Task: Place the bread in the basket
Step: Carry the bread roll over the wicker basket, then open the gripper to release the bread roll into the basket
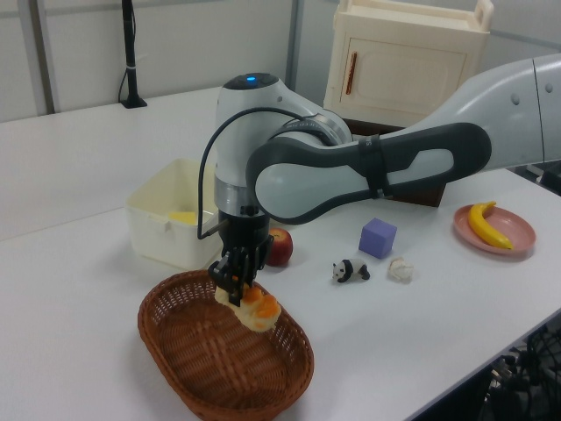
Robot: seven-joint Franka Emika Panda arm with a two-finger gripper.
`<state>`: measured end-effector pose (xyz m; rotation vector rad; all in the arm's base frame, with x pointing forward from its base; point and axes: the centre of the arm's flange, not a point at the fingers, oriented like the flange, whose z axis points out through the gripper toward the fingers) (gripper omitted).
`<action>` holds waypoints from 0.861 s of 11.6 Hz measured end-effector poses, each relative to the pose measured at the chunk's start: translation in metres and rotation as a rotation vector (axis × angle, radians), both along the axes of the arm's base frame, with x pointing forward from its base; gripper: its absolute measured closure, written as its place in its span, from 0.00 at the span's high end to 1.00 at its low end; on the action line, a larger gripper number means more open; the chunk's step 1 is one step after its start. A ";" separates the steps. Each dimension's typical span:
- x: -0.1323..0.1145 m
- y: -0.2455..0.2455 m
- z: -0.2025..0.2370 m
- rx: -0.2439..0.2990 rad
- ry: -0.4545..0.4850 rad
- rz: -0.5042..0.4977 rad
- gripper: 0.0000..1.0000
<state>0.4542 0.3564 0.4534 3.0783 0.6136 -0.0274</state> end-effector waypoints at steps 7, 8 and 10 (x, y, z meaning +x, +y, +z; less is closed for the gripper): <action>0.004 0.001 0.005 0.007 -0.009 -0.013 1.00; 0.011 -0.006 0.009 0.011 -0.016 -0.034 1.00; 0.040 -0.050 0.032 -0.005 0.003 -0.129 1.00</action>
